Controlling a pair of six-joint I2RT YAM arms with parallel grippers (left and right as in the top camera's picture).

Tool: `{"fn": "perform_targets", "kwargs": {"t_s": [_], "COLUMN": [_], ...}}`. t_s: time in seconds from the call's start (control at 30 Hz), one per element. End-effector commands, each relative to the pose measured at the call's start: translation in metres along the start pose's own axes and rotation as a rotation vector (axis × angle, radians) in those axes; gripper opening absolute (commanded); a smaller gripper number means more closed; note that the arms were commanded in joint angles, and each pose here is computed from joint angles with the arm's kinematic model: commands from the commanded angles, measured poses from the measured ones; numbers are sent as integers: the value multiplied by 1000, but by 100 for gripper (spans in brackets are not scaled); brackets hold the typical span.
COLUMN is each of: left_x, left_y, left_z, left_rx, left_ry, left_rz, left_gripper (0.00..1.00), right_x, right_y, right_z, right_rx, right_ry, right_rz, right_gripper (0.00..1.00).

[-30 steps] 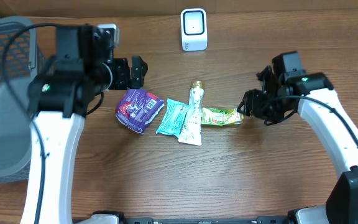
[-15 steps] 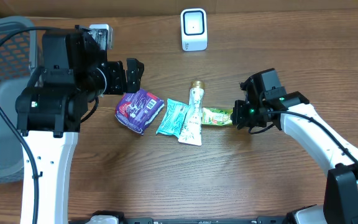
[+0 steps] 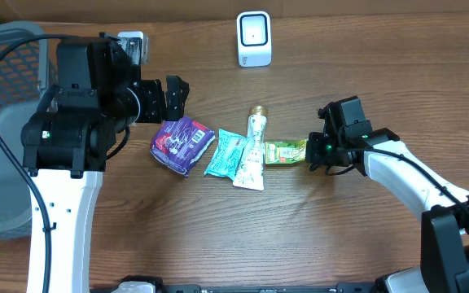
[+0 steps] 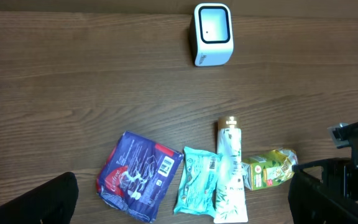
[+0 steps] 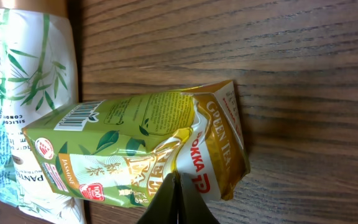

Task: Scan the item barcode
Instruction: 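Move the right gripper to the green tea carton and grasp it, then lift the green tea carton with the right gripper and turn it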

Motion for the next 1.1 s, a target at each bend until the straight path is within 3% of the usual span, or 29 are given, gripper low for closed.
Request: {"fn": "perform_targets", "kwargs": {"t_s": [0.0,0.37,0.7,0.83,0.93,1.07], "left_x": [0,0,0,0,0,0], "left_y": [2,2,2,2,2,2], "left_z": [3,3,3,3,3,3], "left_rx": [-16,-16,-16,-16,-16,-16], "left_ry": [-5,-5,-5,-5,-5,-4], "left_rz": [13,13,13,13,13,13], "left_gripper": [100,99,100,100,100,100], "right_x": [19,40,39,38,36,32], "right_y": [-18,-32,-34,-37,-35,-26], "right_z": [-6,-6,18,24,33,57], "right_rx": [46,83,59,-64,-169,-202], "right_ry": [23,62,-104,-135,-177,-307], "right_rz": [-98,-129,-175,-221,-219,-158], "right_gripper": [5,5,5,6,14,35]}}
Point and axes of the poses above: each gripper's point midway between its finger pads, its own x axis out along the fingers, its own y axis along the line the jaws close on, z = x × y, the point moved 7 cm from there along -x, back along the fingers, and after that the axes turned 11 degrees about x, right-handed, at the moved point
